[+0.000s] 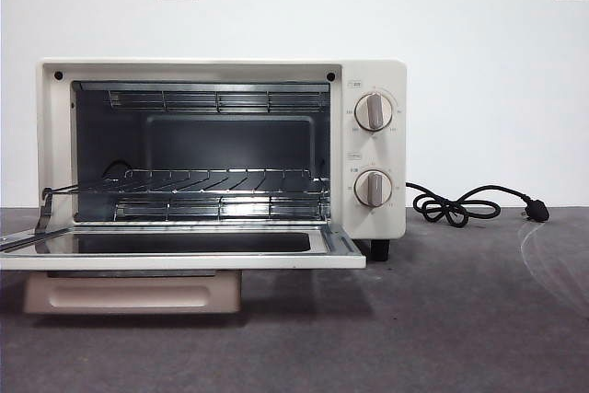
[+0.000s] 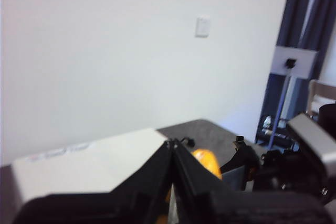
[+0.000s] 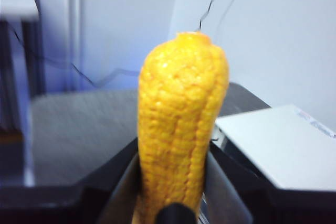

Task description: Take the corn from the table,put the corn in the oven

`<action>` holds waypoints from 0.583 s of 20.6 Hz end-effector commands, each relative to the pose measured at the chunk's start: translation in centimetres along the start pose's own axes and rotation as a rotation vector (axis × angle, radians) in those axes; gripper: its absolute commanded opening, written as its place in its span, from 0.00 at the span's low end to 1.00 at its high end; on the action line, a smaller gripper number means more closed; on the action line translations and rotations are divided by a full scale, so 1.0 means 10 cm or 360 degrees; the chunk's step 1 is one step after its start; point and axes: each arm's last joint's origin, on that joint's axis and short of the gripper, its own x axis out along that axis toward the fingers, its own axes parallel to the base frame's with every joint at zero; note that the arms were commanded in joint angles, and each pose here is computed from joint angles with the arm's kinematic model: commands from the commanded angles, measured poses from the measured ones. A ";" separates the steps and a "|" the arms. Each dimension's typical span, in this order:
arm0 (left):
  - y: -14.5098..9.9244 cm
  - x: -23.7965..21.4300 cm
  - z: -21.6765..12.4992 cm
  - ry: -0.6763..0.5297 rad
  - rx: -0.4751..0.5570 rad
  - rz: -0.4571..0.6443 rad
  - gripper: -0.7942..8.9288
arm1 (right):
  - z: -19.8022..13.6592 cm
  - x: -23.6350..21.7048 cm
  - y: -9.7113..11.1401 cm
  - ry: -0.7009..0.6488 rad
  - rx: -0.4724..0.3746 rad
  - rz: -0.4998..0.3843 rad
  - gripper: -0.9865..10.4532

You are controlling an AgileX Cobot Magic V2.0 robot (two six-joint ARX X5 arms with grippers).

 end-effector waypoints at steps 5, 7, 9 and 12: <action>0.03 0.01 -0.09 0.0133 0.0002 0.0101 0.08 | -0.35 0.47 0.24 0.0240 -0.0486 -0.0220 0.08; 0.03 0.01 -0.09 0.0130 0.0002 0.0101 0.08 | -0.47 0.59 0.28 0.0311 -0.0611 -0.0273 0.08; 0.03 0.01 -0.09 0.0129 0.0002 0.0104 0.08 | -0.58 0.72 0.32 0.0374 -0.0711 -0.0303 0.08; 0.03 0.01 -0.09 0.0128 0.0002 0.0105 0.08 | -0.73 0.89 0.35 0.0475 -0.0852 -0.0351 0.08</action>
